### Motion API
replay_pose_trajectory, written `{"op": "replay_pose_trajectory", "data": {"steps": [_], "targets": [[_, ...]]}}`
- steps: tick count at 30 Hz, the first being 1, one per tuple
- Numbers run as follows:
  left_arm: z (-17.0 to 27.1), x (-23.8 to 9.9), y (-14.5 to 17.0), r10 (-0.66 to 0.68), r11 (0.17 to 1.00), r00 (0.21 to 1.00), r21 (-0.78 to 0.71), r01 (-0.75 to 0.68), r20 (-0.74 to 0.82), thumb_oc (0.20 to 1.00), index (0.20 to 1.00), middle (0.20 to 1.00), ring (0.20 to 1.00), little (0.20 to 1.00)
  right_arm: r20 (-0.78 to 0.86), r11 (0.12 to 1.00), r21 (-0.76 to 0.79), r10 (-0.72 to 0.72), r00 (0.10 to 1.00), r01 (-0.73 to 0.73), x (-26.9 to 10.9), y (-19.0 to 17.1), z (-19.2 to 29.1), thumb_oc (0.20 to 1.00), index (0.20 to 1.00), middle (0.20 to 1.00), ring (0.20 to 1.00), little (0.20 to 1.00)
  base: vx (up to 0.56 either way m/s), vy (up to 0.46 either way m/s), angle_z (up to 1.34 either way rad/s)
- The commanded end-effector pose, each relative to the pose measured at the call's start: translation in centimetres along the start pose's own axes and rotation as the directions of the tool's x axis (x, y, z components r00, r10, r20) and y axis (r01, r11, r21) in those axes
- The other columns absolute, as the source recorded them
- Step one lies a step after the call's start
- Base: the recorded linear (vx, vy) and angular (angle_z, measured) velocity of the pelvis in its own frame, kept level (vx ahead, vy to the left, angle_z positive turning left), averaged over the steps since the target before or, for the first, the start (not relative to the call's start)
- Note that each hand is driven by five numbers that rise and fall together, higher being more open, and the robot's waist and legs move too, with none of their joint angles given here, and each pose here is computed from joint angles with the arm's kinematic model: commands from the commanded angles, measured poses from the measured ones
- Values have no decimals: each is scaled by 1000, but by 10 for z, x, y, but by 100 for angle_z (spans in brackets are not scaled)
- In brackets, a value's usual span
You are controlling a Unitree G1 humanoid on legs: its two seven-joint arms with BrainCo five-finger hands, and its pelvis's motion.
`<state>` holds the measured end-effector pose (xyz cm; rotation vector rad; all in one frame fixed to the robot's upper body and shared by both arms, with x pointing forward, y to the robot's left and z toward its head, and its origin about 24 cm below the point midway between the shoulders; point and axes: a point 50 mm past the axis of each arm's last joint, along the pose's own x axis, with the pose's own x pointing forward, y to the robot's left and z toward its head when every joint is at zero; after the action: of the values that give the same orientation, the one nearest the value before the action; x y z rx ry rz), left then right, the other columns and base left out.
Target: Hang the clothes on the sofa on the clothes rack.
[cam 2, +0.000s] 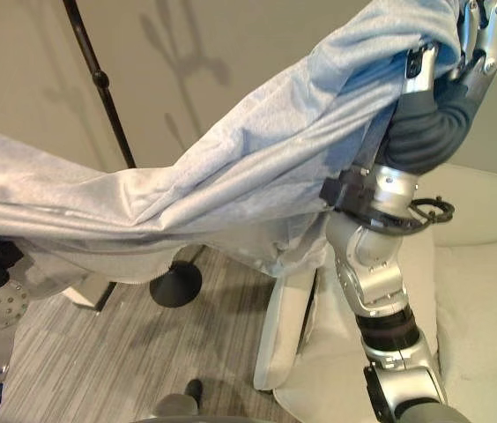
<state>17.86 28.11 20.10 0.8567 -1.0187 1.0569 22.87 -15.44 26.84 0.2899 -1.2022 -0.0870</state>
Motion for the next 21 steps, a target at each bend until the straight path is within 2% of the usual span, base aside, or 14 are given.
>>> {"op": "replay_pose_trajectory", "data": {"steps": [1,9,14,18,20,21], "targets": [[11,14,12,50,999,989,-11,-49,142,200,200,200,200,200,104,996,-55,80,991,-74,5,5,15,200,200,200,200,200,-193,-1,31],[9,13,13,201,979,975,-58,-196,90,200,200,200,200,200,96,967,-245,103,990,-77,-6,-9,17,200,200,200,200,200,-189,120,58],[7,11,3,201,977,978,-87,-196,56,200,200,200,200,200,91,956,-289,72,993,-43,-6,-17,15,200,200,200,200,200,-44,316,40],[-5,4,-8,147,988,989,-48,-146,8,200,200,200,200,200,83,922,-384,-12,997,43,-12,-31,12,200,200,200,200,200,45,645,31],[-9,-3,-16,78,996,997,-51,-79,-27,200,200,200,200,200,66,864,-496,-65,996,89,-21,-47,12,200,200,200,200,200,72,768,85],[-11,-13,-23,17,998,998,-61,-21,-61,200,200,200,200,200,73,791,-595,-122,990,141,-31,-62,17,200,200,200,200,200,148,595,111]]}}
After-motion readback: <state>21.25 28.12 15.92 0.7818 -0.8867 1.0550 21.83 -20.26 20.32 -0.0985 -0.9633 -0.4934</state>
